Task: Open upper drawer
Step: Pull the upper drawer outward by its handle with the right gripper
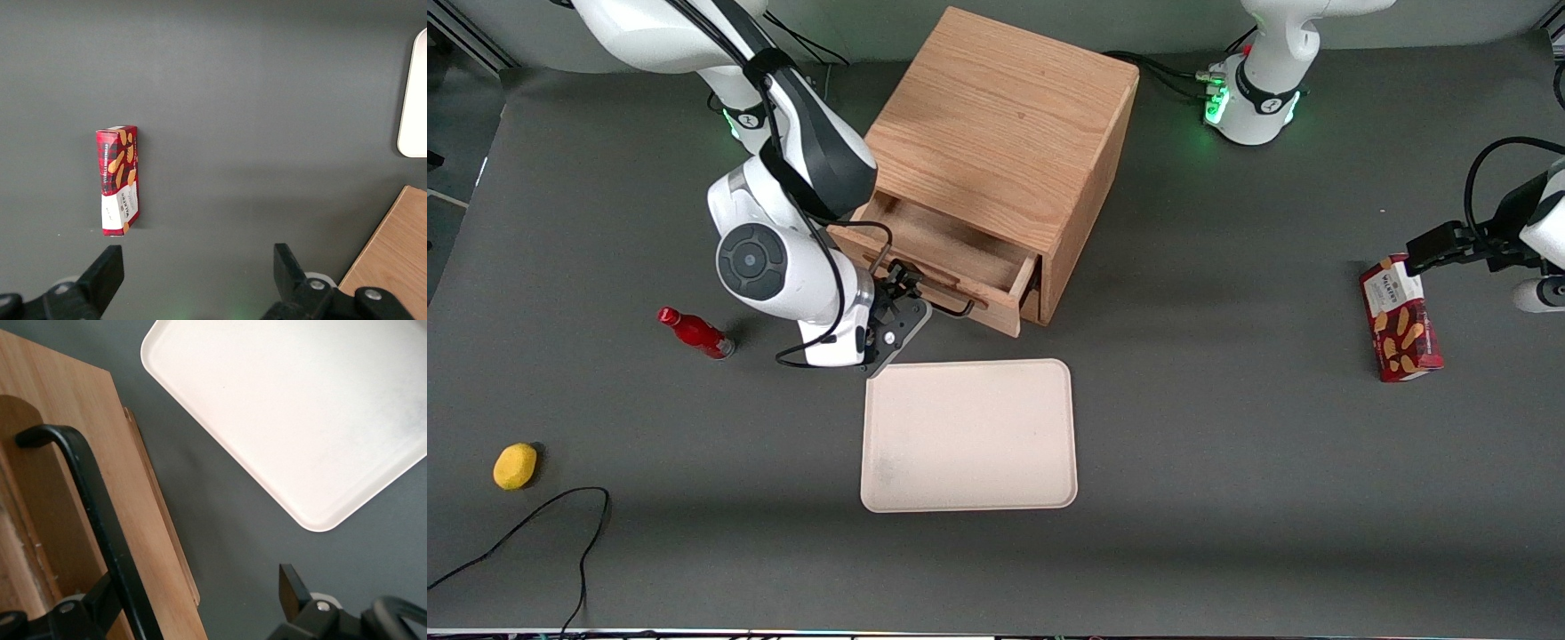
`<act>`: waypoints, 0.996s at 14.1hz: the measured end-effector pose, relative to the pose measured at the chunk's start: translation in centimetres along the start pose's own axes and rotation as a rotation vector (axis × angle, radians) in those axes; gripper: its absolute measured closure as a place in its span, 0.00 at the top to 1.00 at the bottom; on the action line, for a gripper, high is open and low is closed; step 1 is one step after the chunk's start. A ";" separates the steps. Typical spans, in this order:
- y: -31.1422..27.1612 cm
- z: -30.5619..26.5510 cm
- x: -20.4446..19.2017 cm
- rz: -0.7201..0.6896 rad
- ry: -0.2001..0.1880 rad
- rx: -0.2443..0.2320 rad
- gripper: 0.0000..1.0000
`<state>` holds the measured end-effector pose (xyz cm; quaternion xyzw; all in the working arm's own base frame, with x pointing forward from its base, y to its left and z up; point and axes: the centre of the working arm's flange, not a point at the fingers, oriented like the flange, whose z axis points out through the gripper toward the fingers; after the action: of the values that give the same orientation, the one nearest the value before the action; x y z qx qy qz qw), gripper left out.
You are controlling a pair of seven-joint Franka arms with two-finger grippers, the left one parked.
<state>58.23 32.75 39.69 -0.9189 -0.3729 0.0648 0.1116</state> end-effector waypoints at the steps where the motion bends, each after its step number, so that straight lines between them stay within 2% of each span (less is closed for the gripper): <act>1: 0.4 -0.2 0.1 -0.001 0.005 0.000 1.00; 14: 4.7 -0.8 1.4 0.032 0.047 0.004 1.00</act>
<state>62.53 30.30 39.19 -0.9258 -0.3552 0.0458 0.1208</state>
